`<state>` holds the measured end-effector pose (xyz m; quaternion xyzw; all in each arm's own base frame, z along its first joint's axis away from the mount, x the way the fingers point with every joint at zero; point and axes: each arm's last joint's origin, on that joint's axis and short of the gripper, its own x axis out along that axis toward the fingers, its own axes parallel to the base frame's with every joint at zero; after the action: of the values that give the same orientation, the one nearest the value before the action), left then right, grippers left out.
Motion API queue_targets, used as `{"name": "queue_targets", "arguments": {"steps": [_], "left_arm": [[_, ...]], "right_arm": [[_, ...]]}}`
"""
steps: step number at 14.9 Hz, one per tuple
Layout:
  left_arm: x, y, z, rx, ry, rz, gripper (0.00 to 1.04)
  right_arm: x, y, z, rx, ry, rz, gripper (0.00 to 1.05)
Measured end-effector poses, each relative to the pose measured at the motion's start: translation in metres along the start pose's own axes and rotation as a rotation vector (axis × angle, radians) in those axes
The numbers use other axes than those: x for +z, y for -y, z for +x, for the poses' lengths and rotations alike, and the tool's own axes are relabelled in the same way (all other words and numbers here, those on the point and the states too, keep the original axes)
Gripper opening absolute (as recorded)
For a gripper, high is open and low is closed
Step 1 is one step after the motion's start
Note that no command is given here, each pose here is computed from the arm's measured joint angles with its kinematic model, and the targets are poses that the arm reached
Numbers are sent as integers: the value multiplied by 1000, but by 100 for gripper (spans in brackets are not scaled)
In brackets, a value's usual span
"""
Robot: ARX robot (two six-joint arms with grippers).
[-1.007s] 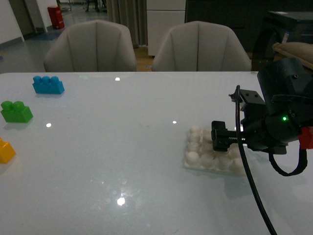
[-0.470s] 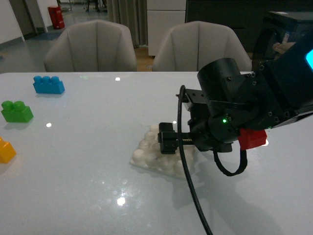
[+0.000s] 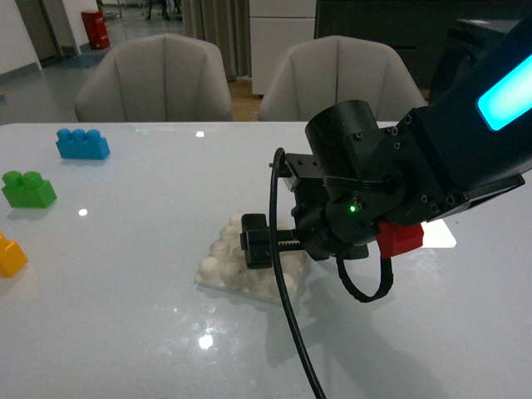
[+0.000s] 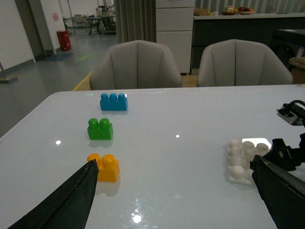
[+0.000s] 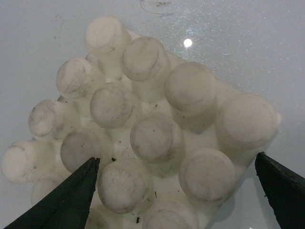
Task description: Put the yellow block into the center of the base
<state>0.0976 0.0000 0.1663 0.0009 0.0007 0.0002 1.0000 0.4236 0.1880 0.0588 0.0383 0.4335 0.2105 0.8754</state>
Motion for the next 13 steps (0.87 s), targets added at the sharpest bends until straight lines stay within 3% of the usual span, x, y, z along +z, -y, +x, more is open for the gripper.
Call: {"name": "queue_targets", "arguments": {"steps": [5,9,13], "left_arm": [[0,0,0,0,0,0,98],[0,0,0,0,0,0,98],[0,0,0,0,0,0,98]], "right_arm": [[5,9,-20,25,46,15,98],[47,41,-91,34,246,91,98],[43,74,-174,0,477,221,98]]}}
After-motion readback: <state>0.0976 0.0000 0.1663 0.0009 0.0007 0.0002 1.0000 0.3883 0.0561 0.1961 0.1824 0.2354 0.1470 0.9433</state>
